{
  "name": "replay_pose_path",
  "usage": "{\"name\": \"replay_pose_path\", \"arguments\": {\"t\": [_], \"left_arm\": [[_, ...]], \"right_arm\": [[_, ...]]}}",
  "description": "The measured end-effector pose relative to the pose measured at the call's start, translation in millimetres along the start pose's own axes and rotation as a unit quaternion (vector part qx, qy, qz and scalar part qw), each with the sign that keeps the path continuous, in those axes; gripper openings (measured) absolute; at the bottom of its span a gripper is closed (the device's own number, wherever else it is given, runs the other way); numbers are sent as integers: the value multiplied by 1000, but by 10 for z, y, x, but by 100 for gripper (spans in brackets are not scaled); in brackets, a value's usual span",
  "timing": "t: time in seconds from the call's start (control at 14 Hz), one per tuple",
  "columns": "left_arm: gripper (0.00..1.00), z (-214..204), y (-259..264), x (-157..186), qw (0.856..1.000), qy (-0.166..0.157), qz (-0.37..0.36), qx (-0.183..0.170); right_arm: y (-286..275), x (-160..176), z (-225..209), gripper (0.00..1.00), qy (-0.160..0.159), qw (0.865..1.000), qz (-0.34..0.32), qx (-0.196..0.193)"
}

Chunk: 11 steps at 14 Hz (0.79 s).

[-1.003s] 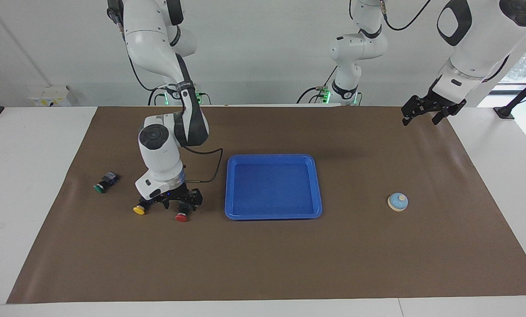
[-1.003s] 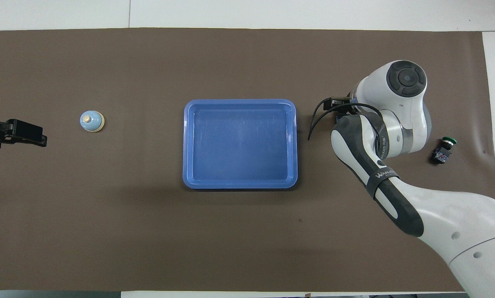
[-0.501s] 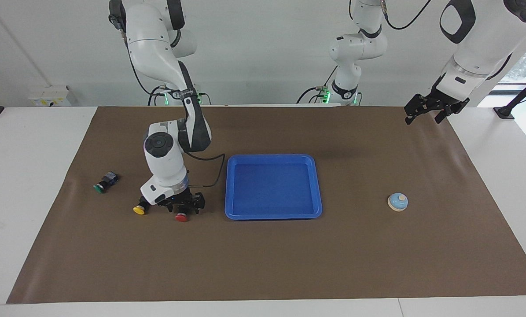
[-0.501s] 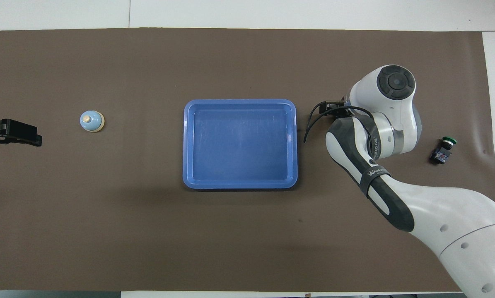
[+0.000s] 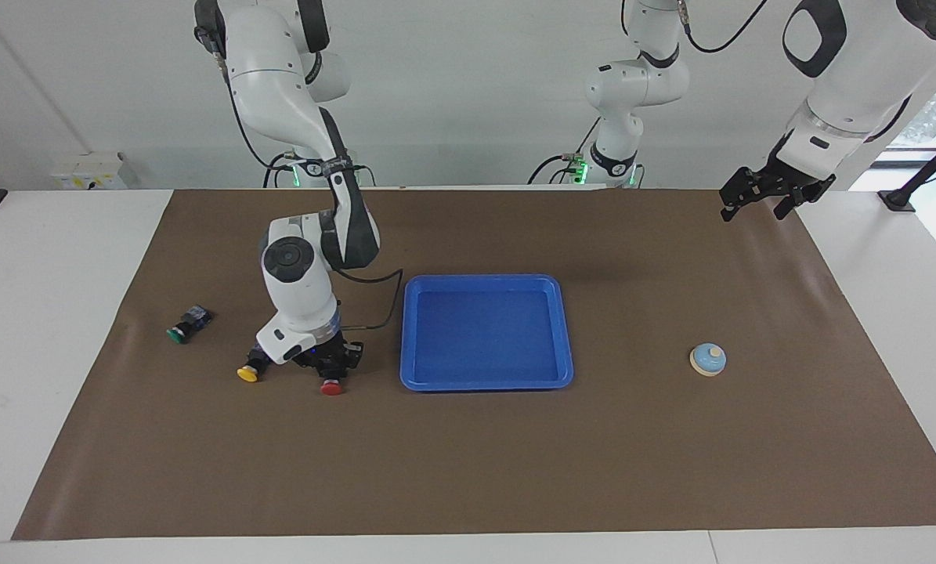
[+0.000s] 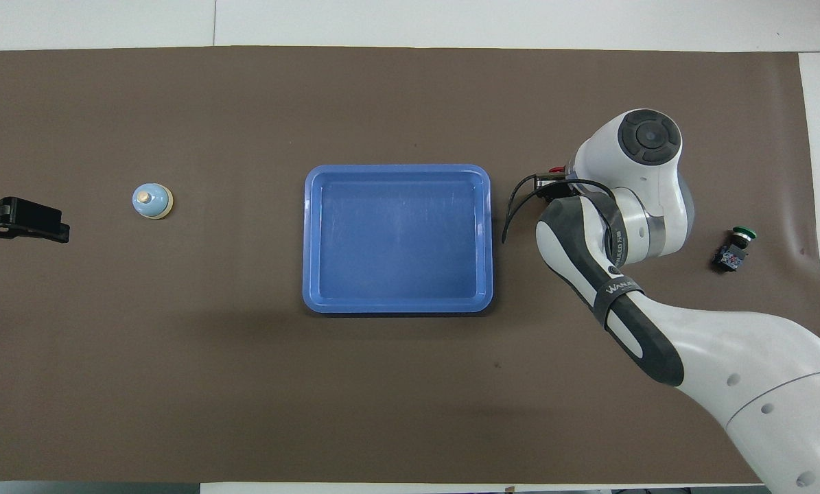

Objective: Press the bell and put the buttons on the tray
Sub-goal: 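Carry the red button with the right gripper into the blue tray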

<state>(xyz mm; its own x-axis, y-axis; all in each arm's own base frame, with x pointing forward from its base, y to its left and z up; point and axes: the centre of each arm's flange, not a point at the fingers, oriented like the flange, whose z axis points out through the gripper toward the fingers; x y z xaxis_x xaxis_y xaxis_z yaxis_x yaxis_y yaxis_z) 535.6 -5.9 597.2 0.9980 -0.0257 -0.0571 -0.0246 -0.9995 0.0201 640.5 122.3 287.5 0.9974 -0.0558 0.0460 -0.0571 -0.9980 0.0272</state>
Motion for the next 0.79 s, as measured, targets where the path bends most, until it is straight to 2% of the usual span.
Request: {"name": "replay_pose_path", "arguments": {"t": [0.36, 0.64, 0.79], "left_arm": [[100, 0, 0, 0, 1000, 0, 0, 0], [100, 0, 0, 0, 1000, 0, 0, 0], [100, 0, 0, 0, 1000, 0, 0, 0]], "right_arm": [[-67, 41, -184, 43, -9, 1000, -2, 2], [-319, 138, -868, 43, -22, 998, 34, 38], [-659, 82, -1166, 43, -22, 997, 67, 43]]}}
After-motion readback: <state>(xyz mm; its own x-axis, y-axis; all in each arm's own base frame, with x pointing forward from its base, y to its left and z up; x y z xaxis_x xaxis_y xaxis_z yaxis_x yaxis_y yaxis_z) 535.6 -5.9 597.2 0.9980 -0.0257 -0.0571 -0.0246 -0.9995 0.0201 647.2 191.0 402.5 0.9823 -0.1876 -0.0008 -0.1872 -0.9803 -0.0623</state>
